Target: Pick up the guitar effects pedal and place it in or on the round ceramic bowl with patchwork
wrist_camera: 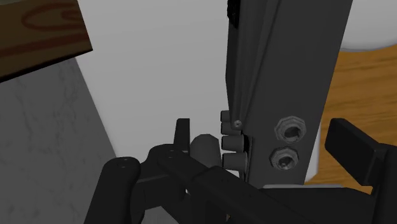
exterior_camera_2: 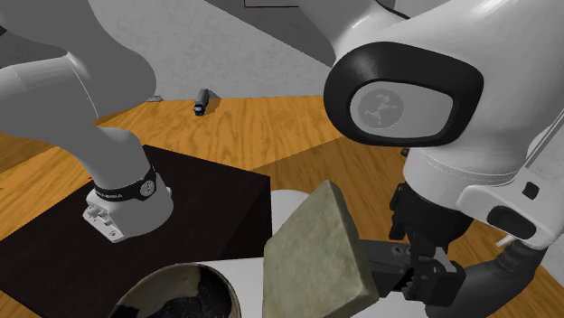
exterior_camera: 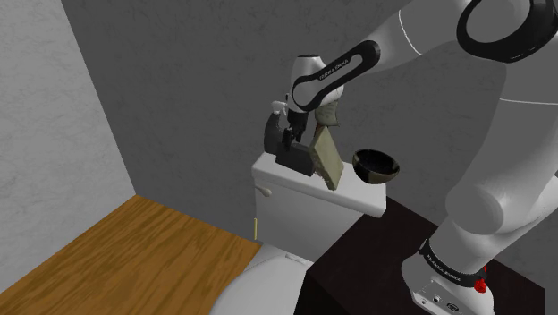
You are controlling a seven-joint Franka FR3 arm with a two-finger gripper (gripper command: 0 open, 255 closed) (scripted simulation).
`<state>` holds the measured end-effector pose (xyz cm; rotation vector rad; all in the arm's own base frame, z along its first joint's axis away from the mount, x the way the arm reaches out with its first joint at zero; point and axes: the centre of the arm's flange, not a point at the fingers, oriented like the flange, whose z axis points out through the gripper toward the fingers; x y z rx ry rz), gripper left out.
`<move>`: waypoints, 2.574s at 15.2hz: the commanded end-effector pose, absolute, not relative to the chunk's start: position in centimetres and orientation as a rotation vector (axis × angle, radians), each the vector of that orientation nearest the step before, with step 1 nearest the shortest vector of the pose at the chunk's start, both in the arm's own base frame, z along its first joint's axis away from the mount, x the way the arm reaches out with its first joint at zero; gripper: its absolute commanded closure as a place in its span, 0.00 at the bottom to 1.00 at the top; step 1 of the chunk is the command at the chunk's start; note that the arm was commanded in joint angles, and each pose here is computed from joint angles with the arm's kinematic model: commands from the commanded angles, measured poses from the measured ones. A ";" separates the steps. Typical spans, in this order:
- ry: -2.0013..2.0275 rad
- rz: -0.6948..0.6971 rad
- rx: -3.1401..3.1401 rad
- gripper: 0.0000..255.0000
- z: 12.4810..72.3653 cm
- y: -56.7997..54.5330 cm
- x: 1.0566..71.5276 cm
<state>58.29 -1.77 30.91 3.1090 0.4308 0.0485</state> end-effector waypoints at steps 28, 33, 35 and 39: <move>0.431 0.049 3.109 1.00 37.7 -1.8 58.3; 0.431 0.049 3.109 1.00 40.3 -1.8 58.3; 0.431 0.049 3.109 1.00 41.4 -1.8 58.3; 0.431 0.049 3.109 1.00 43.5 -1.8 58.3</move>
